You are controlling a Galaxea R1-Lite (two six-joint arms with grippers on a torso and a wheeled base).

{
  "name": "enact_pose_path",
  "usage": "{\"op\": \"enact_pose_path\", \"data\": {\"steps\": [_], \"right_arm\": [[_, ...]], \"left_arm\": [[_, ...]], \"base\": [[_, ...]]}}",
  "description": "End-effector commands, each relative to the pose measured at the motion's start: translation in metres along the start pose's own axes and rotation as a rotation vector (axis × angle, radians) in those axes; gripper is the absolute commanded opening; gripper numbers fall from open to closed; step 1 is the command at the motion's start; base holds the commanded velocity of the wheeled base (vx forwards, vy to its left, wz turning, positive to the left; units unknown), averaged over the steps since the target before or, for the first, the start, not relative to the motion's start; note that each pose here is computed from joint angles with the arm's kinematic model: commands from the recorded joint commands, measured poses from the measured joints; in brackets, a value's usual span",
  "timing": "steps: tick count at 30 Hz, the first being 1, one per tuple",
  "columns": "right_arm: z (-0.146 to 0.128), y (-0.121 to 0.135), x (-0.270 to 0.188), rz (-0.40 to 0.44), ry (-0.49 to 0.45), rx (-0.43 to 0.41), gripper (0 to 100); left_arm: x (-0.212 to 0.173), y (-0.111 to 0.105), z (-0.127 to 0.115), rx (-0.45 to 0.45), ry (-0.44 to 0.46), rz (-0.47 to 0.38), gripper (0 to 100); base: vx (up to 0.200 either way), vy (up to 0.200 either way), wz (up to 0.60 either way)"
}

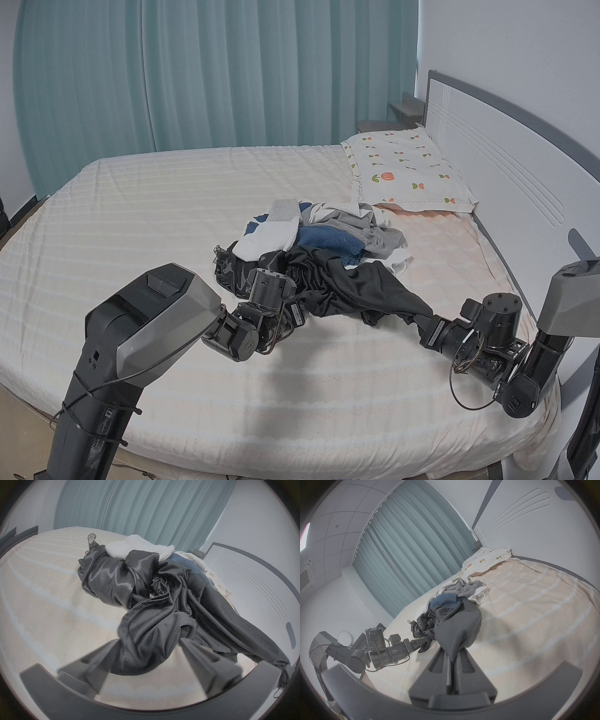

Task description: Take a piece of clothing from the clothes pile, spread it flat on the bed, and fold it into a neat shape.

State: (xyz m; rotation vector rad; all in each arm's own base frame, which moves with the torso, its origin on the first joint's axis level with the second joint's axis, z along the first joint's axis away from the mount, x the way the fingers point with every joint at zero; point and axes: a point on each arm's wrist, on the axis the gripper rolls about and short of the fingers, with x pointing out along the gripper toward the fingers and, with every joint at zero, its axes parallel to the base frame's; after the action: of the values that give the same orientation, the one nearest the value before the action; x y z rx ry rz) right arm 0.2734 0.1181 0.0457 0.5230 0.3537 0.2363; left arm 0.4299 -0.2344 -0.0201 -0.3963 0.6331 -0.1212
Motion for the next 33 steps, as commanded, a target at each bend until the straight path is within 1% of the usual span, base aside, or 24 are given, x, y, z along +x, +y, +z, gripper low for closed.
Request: {"op": "enact_pose_path", "data": {"steps": [1,6,8,9,10,11,12,13,14,16,21,24,25,26,28,30,31,32,33], "right_arm": [[-0.001,0.000,0.000,0.003,0.003,0.000,0],[0.000,0.000,0.000,0.010,0.004,0.007,0],[0.001,0.002,0.000,0.020,-0.008,0.023,0],[0.003,0.003,-0.001,0.036,-0.030,0.031,0],[0.004,0.003,-0.001,0.039,-0.035,0.032,0],[0.006,0.005,-0.001,0.056,-0.057,0.034,0],[0.006,0.005,-0.001,0.056,-0.057,0.034,0],[0.012,0.008,-0.002,0.078,-0.087,0.035,0],[0.017,0.012,-0.004,0.092,-0.105,0.036,0],[0.031,0.022,-0.010,0.150,-0.145,0.036,0],[0.080,0.051,-0.031,0.305,-0.288,0.031,0],[0.107,0.067,-0.046,0.370,-0.338,0.025,0],[0.107,0.067,-0.046,0.370,-0.338,0.025,0],[0.117,0.075,-0.056,0.408,-0.347,0.019,0],[0.119,0.078,-0.064,0.444,-0.328,0.009,0],[0.110,0.075,-0.062,0.440,-0.275,0.005,0],[0.108,0.074,-0.062,0.436,-0.267,0.005,0],[0.093,0.068,-0.059,0.411,-0.202,0.005,0],[0.089,0.066,-0.057,0.403,-0.187,0.005,0]], "left_arm": [[0.003,0.000,0.000,-0.002,-0.005,0.002,0],[0.000,0.004,0.001,-0.012,0.007,0.018,0],[-0.008,0.005,0.007,-0.028,0.006,0.022,0],[-0.023,0.006,0.018,-0.063,0.000,0.020,0],[-0.027,0.005,0.020,-0.071,0.001,0.015,0],[-0.043,0.002,0.029,-0.094,-0.007,0.001,0],[-0.043,0.002,0.029,-0.094,-0.007,0.001,0],[-0.062,-0.001,0.039,-0.112,-0.020,-0.019,0],[-0.072,-0.002,0.046,-0.124,-0.031,-0.030,0],[-0.096,-0.005,0.061,-0.170,-0.054,-0.057,0],[-0.163,-0.012,0.099,-0.310,-0.104,-0.208,0],[-0.198,-0.012,0.111,-0.346,-0.129,-0.268,0],[-0.198,-0.012,0.111,-0.346,-0.129,-0.268,0],[-0.211,-0.006,0.110,-0.349,-0.140,-0.271,0],[-0.219,0.000,0.103,-0.348,-0.140,-0.271,0],[-0.223,0.008,0.094,-0.348,-0.142,-0.267,0],[-0.223,0.010,0.093,-0.347,-0.143,-0.265,0],[-0.226,0.019,0.084,-0.349,-0.148,-0.262,0],[-0.226,0.020,0.082,-0.349,-0.147,-0.261,0]], "base": [[0.000,0.000,0.00],[0.000,0.000,0.00],[0.000,0.000,0.00],[0.000,0.000,0.00],[0.000,0.000,0.00],[0.000,0.000,0.00],[0.000,0.000,0.00],[0.000,0.000,0.00],[0.000,0.000,0.00],[0.000,0.000,0.00],[0.000,0.000,0.00],[0.000,0.000,0.00],[0.000,0.000,0.00],[0.000,0.000,0.00],[0.000,0.000,0.00],[0.000,0.000,0.00],[0.000,0.000,0.00],[0.000,0.000,0.00],[0.000,0.000,0.00]]}}
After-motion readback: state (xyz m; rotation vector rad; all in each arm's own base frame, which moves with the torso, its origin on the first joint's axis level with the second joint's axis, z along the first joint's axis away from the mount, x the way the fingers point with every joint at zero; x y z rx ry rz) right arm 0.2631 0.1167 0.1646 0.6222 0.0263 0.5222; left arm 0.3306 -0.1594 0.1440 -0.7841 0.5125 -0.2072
